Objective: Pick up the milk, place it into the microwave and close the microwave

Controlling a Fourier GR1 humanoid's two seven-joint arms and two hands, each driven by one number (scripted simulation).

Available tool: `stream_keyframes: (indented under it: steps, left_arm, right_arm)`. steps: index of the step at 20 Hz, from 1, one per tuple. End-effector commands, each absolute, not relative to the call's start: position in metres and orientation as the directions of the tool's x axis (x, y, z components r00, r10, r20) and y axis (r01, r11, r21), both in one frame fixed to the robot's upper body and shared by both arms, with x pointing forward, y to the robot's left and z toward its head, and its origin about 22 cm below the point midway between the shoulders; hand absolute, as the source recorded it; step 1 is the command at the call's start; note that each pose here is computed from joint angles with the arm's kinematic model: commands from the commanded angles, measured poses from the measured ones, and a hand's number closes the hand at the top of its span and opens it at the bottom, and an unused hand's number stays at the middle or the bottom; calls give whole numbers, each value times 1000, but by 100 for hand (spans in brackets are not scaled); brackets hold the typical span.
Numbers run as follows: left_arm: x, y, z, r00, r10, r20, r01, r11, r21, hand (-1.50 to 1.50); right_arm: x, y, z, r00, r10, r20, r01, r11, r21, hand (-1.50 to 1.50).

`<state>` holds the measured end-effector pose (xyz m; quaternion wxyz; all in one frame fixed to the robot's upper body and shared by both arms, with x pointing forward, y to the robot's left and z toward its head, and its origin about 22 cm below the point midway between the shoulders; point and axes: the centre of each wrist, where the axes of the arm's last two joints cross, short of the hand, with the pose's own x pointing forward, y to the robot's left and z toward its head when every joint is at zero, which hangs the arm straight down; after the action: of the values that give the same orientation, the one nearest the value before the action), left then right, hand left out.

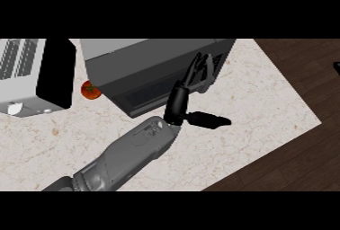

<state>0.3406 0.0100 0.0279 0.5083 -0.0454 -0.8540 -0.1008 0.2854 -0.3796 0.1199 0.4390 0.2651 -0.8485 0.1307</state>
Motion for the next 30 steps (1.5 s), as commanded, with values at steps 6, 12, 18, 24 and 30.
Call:
stream_keyframes:
  steps: [6, 12, 18, 24, 30]
  left_arm:
    - [355, 6, 43, -467, -24, 884, 148, 984, 104, -150]
    - [356, 9, 38, -464, -22, 885, 144, 984, 100, -150]
    - [355, 14, 29, -355, 12, 935, 152, 987, 45, 150]
    - [379, 54, 19, -423, -281, 861, 3, 950, 311, -150]
    - [389, 63, 21, -384, -360, 850, -70, 930, 362, -150]
  right_arm:
    - [288, -381, 122, -449, -342, 825, -588, 809, 16, -150]
    - [289, -383, 127, -449, -357, 819, -604, 797, 16, -150]
    - [290, -382, 132, -447, -361, 818, -619, 786, 9, -150]
    - [288, -386, 135, -441, -352, 826, -614, 789, 8, -150]
    - [287, -391, 139, -458, -350, 817, -596, 803, 10, -150]
